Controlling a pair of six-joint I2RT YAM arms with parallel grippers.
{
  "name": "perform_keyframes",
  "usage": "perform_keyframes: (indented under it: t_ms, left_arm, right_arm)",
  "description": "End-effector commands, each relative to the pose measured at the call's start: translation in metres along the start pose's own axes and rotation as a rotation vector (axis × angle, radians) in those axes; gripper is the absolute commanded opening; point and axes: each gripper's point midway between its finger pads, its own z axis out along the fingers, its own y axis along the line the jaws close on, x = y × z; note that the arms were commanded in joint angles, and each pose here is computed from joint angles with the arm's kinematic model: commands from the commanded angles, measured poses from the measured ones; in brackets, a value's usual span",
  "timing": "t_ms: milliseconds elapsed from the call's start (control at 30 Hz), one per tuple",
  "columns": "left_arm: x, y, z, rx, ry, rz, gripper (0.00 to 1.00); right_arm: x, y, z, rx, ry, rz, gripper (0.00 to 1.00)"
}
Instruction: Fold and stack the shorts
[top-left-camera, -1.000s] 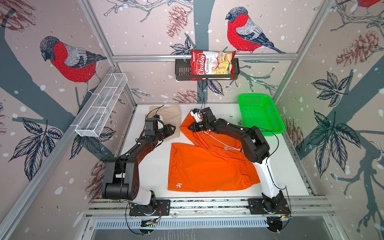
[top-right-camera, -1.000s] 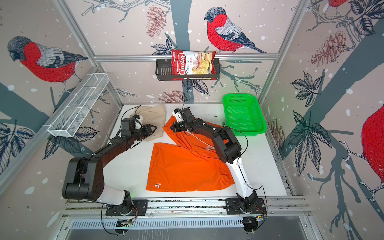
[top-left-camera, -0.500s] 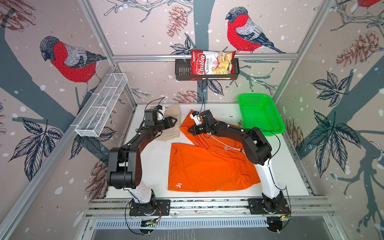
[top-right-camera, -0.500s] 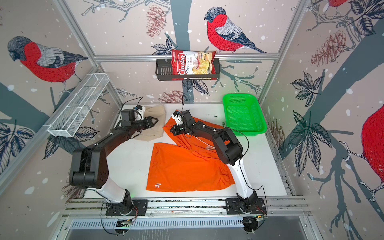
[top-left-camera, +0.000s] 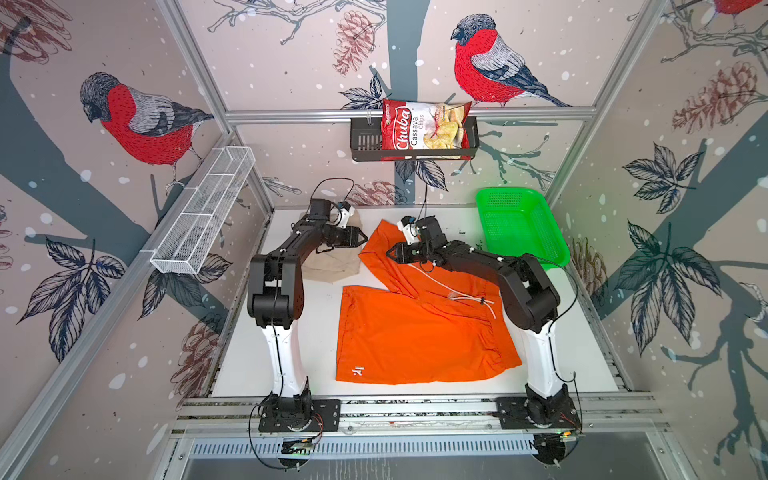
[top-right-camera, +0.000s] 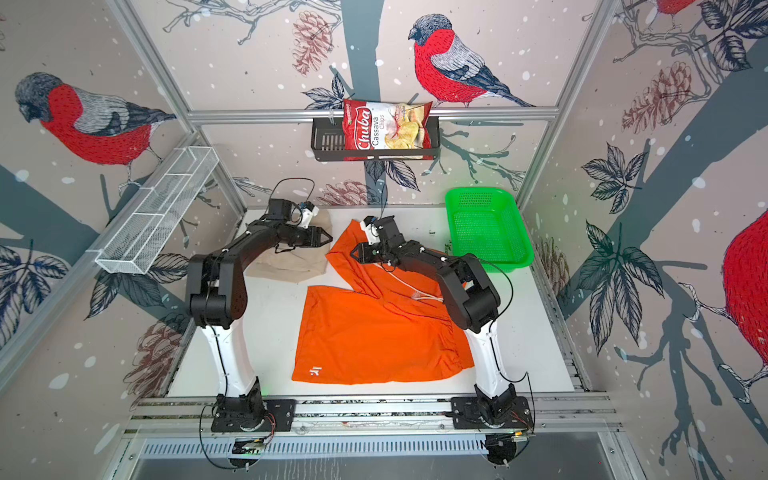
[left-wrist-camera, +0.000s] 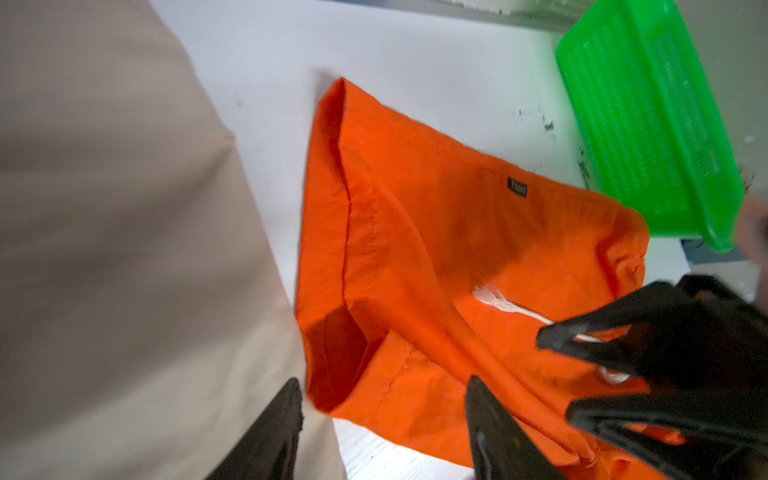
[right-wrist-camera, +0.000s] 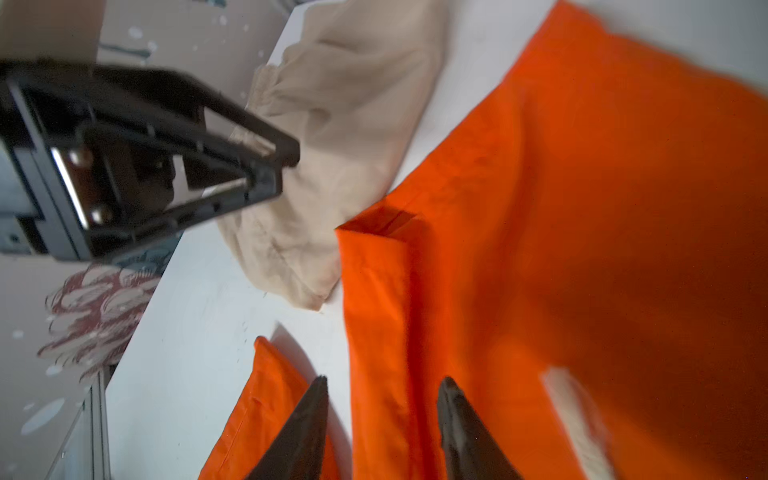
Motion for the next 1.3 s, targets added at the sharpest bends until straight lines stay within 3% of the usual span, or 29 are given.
perform_keyframes:
  t_ms: [0, 167, 433, 600, 733, 900, 1133, 1267]
  left_arm:
    - [0.027, 0.002, 0.02, -0.053, 0.152, 0.075, 0.63]
    - [0.03, 0.009, 0.047, -0.083, 0.213, 0.081, 0.64]
    - [0.019, 0.008, 0.07, -0.04, 0.197, 0.095, 0.66]
    - [0.023, 0.005, 0.087, -0.021, 0.236, 0.1, 0.61]
    - [0.033, 0.006, 0.085, -0.024, 0.28, 0.1, 0.55]
    - [0.04, 0.001, 0.075, -0.028, 0.296, 0.114, 0.54]
    - [0.042, -0.009, 0.062, -0.012, 0.294, 0.118, 0.33]
    - [0.042, -0.014, 0.054, -0.013, 0.287, 0.126, 0.13]
  right_arm:
    - [-0.003, -0.039, -0.012, 0.125, -0.034, 0.113, 0.45]
    - [0.015, -0.087, -0.013, 0.239, 0.013, 0.179, 0.45]
    - [0.025, -0.108, -0.004, 0.296, 0.053, 0.185, 0.44]
    - [0.027, -0.119, -0.003, 0.317, 0.052, 0.215, 0.44]
    - [0.026, -0.13, -0.005, 0.339, 0.046, 0.243, 0.43]
    - [0.022, -0.137, -0.004, 0.347, 0.036, 0.265, 0.43]
    - [0.019, -0.144, 0.0, 0.369, 0.032, 0.283, 0.43]
    - [0.02, -0.148, 0.004, 0.377, 0.036, 0.297, 0.43]
